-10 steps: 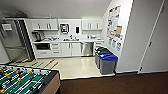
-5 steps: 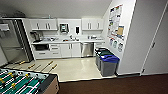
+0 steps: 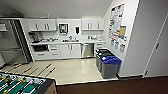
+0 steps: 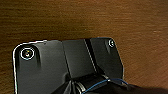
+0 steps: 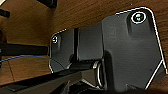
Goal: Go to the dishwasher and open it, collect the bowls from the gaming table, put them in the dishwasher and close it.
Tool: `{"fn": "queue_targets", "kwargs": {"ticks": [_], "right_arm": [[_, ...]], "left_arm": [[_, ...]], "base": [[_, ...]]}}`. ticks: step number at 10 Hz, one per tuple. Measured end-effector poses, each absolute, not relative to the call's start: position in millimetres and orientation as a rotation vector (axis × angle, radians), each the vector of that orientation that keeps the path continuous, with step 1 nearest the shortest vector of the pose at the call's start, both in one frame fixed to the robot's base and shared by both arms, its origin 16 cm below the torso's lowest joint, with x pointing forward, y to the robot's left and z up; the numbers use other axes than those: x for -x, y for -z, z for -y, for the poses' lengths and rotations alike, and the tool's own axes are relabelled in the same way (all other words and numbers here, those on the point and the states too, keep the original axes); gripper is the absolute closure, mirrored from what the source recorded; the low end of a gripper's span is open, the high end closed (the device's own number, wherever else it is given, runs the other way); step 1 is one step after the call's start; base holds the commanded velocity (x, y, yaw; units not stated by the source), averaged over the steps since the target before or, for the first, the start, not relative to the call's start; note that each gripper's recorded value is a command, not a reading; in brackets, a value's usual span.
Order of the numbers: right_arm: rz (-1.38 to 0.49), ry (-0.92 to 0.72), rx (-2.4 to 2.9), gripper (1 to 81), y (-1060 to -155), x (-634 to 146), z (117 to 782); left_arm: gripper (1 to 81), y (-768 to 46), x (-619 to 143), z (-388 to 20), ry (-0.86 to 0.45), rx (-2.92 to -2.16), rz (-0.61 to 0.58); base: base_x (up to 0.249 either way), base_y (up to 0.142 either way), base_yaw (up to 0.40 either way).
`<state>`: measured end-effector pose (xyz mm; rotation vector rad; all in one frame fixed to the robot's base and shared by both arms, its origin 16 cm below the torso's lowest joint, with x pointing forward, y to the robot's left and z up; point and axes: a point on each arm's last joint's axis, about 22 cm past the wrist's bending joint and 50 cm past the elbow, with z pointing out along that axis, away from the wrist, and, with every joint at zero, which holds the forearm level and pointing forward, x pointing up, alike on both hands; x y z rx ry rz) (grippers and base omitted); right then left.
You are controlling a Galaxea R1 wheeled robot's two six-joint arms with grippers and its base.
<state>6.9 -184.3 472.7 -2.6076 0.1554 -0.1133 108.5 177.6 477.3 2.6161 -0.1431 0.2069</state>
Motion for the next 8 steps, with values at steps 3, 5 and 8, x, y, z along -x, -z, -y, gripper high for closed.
{"fn": "queue_targets", "kwargs": {"ticks": [3,5,8], "right_arm": [[-0.157,0.113,2.611,1.0,-472.5,-6.8,186.6],[-0.157,0.114,2.609,1.0,-472.7,-6.9,185.8],[-0.157,0.114,2.61,1.0,-472.7,-7.2,186.5]], "left_arm": [[1.0,-478.2,-108.2,-175.8,-0.206,-2.612,0.143],[1.0,-478.3,-108.3,-176.9,-0.206,-2.613,0.143],[1.0,-478.4,-108.5,-175.7,-0.207,-2.611,0.143]], "base": [[0.185,0.0,0.0],[0.189,0.0,0.0],[0.19,0.0,0.0]]}}
